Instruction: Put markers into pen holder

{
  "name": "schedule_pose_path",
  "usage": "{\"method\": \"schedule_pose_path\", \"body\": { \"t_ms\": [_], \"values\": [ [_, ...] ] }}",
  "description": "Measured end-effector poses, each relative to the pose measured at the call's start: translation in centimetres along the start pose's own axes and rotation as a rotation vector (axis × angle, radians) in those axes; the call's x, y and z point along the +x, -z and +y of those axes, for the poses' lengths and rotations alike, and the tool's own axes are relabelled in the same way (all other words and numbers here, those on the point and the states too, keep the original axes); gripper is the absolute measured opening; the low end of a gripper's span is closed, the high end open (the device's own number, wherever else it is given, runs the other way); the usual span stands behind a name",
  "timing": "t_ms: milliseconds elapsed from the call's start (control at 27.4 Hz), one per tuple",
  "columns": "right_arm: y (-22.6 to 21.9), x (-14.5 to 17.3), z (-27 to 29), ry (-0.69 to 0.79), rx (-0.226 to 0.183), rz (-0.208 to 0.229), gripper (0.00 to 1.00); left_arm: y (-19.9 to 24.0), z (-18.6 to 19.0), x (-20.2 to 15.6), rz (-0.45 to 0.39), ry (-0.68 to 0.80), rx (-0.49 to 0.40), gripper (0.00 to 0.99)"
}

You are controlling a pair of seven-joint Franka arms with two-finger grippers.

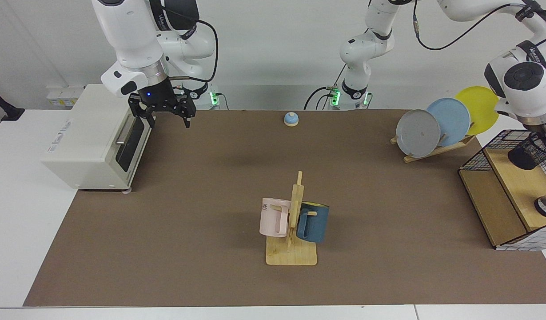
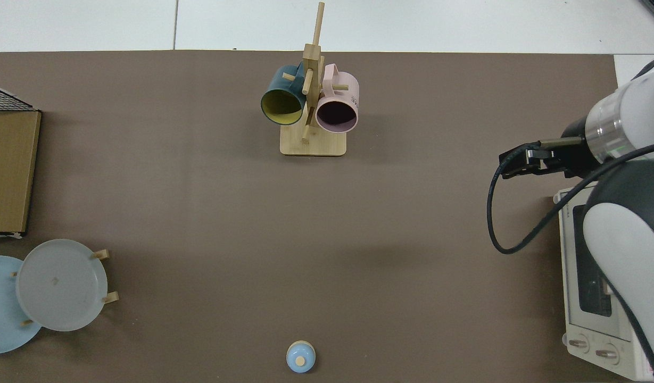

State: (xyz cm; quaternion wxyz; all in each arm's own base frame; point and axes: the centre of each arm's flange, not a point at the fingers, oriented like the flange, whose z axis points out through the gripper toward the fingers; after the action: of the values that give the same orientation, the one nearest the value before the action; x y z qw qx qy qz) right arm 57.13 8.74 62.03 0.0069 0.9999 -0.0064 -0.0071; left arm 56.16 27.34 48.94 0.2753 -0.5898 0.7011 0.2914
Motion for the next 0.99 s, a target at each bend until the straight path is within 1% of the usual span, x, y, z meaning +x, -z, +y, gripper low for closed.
{"method": "schedule_pose_path", "body": {
  "t_ms": [36,109,146,182,365,511,547,584,620,693,730,803,876,985],
  "values": [
    [0.0,0.0,0.0,0.0,0.0,0.0,1.0,0.0,0.0,0.0,0.0,0.0,0.0,0.326],
    [0.0,0.0,0.0,0.0,0.0,0.0,1.0,0.0,0.0,0.0,0.0,0.0,0.002,0.405],
    [0.0,0.0,0.0,0.0,0.0,0.0,1.0,0.0,0.0,0.0,0.0,0.0,0.004,0.507],
    [0.0,0.0,0.0,0.0,0.0,0.0,1.0,0.1,-0.1,0.0,-0.001,0.0,0.006,0.529],
    [0.0,0.0,0.0,0.0,0.0,0.0,1.0,0.4,-0.2,-0.3,-0.005,0.004,0.014,0.551],
    [0.0,0.0,0.0,0.0,0.0,0.0,1.0,1.4,-0.3,-1.4,-0.019,0.021,0.03,0.559],
    [0.0,0.0,0.0,0.0,0.0,0.0,1.0,1.8,-0.3,-1.8,-0.025,0.028,0.037,0.621],
    [0.0,0.0,0.0,0.0,0.0,0.0,1.0,2.2,-0.4,-2.3,-0.032,0.036,0.044,0.643],
    [0.0,0.0,0.0,0.0,0.0,0.0,1.0,2.7,-0.4,-2.9,-0.04,0.044,0.051,0.661],
    [0.0,0.0,0.0,0.0,0.0,0.0,1.0,3.7,-0.3,-3.9,-0.054,0.06,0.064,0.661],
    [0.0,0.0,0.0,0.0,0.0,0.0,1.0,4.2,-0.3,-4.4,-0.055,0.072,0.07,0.683],
    [0.0,0.0,0.0,0.0,0.0,0.0,1.0,5.3,-0.2,-5.2,-0.039,0.104,0.081,0.683],
    [0.0,0.0,0.0,0.0,0.0,0.0,1.0,6.7,-0.2,-6.2,-0.015,0.144,0.096,0.727],
    [0.0,0.0,0.0,0.0,0.0,0.0,1.0,9.4,-0.1,-7.2,0.033,0.192,0.107,0.736]
  ]
}}
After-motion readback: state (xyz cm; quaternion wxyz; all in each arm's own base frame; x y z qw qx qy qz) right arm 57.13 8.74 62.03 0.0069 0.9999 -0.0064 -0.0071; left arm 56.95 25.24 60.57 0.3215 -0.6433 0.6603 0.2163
